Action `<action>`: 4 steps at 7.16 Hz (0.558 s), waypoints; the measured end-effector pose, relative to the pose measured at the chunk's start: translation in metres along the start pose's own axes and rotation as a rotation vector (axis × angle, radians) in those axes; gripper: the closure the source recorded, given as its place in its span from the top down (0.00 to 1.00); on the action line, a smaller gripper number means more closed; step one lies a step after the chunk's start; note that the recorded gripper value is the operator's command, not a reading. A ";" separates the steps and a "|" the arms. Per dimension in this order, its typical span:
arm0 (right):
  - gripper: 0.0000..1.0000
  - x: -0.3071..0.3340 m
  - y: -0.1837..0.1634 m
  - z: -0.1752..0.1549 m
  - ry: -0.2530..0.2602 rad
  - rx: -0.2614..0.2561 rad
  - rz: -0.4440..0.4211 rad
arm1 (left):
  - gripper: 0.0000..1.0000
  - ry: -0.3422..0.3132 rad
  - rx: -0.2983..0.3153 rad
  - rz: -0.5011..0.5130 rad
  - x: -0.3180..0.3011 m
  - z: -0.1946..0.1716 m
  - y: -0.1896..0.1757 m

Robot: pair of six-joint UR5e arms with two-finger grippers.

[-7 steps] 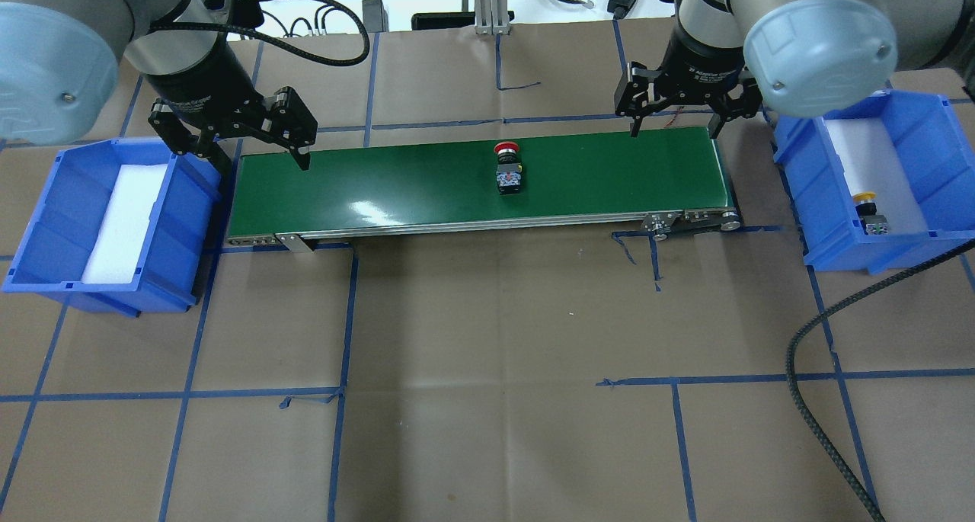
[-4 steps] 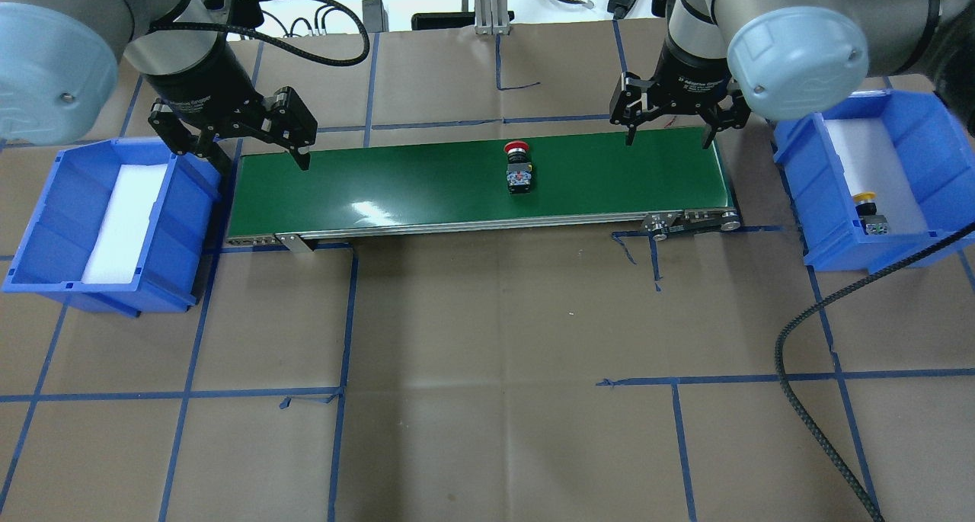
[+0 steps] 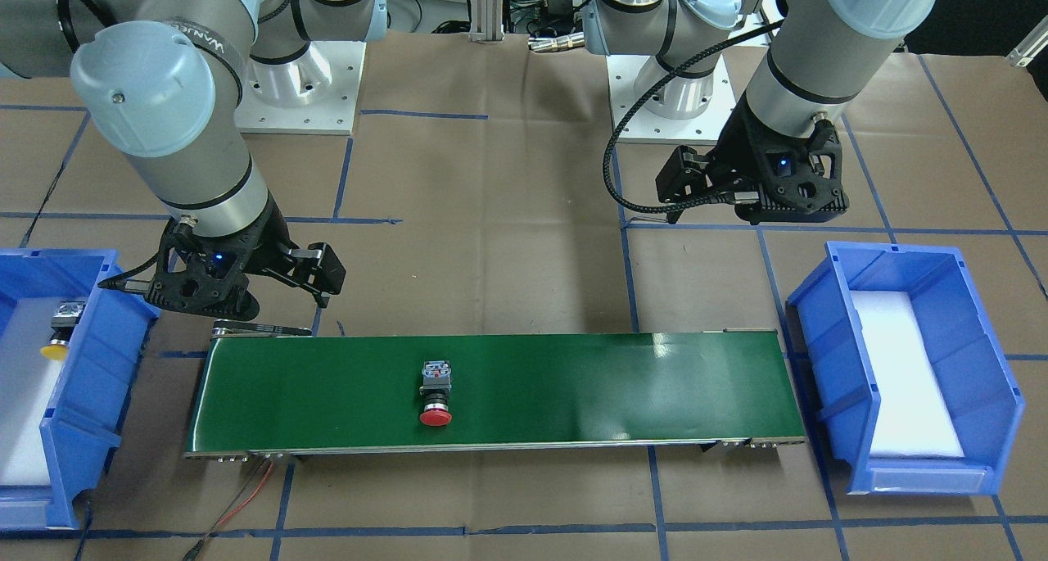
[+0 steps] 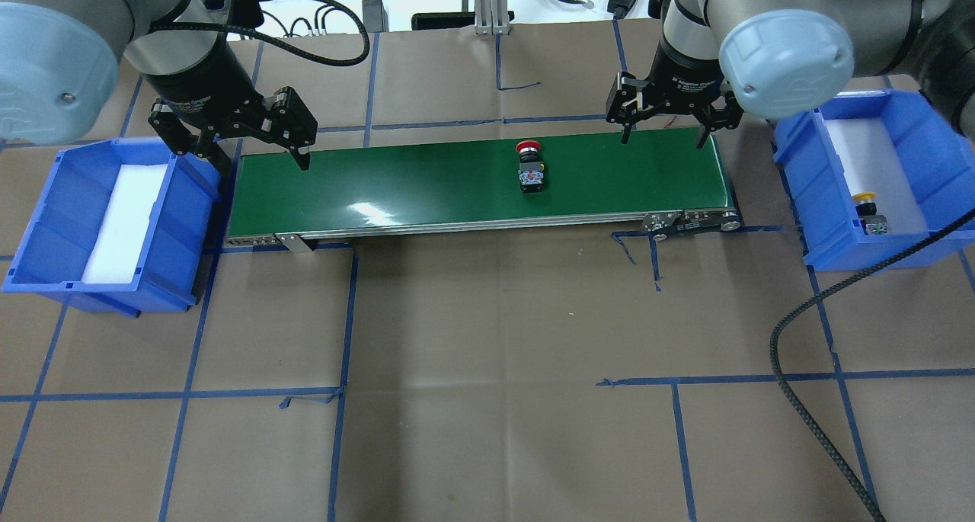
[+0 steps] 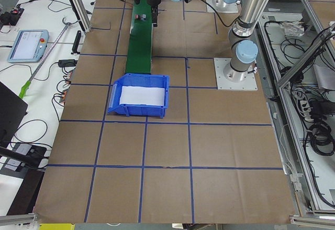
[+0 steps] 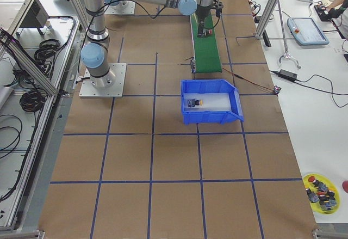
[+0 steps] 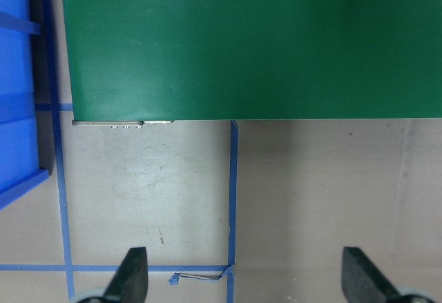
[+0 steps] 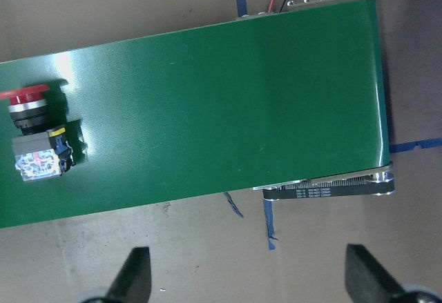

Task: Transport two buttons from left to right
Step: 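Move the right gripper back over the conveyor and grasp the red button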

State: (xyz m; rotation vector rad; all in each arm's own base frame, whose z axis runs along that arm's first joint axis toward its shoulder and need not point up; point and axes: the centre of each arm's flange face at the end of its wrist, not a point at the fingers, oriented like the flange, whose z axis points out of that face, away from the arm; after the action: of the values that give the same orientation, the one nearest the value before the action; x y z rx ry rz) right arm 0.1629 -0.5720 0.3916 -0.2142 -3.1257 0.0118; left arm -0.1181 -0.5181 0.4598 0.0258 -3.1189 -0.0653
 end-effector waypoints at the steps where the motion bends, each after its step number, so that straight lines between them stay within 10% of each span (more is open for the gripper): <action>1: 1.00 0.000 0.000 0.001 0.000 -0.001 0.000 | 1.00 0.000 0.000 0.000 0.000 0.000 0.000; 4: 1.00 -0.001 -0.002 0.002 -0.005 0.008 -0.004 | 1.00 0.000 0.000 0.000 0.000 0.000 0.000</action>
State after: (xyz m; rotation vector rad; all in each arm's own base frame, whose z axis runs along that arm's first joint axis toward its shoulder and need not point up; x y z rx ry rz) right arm 0.1633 -0.5738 0.3895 -0.2083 -3.1309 0.0251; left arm -0.1181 -0.5181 0.4598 0.0258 -3.1189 -0.0653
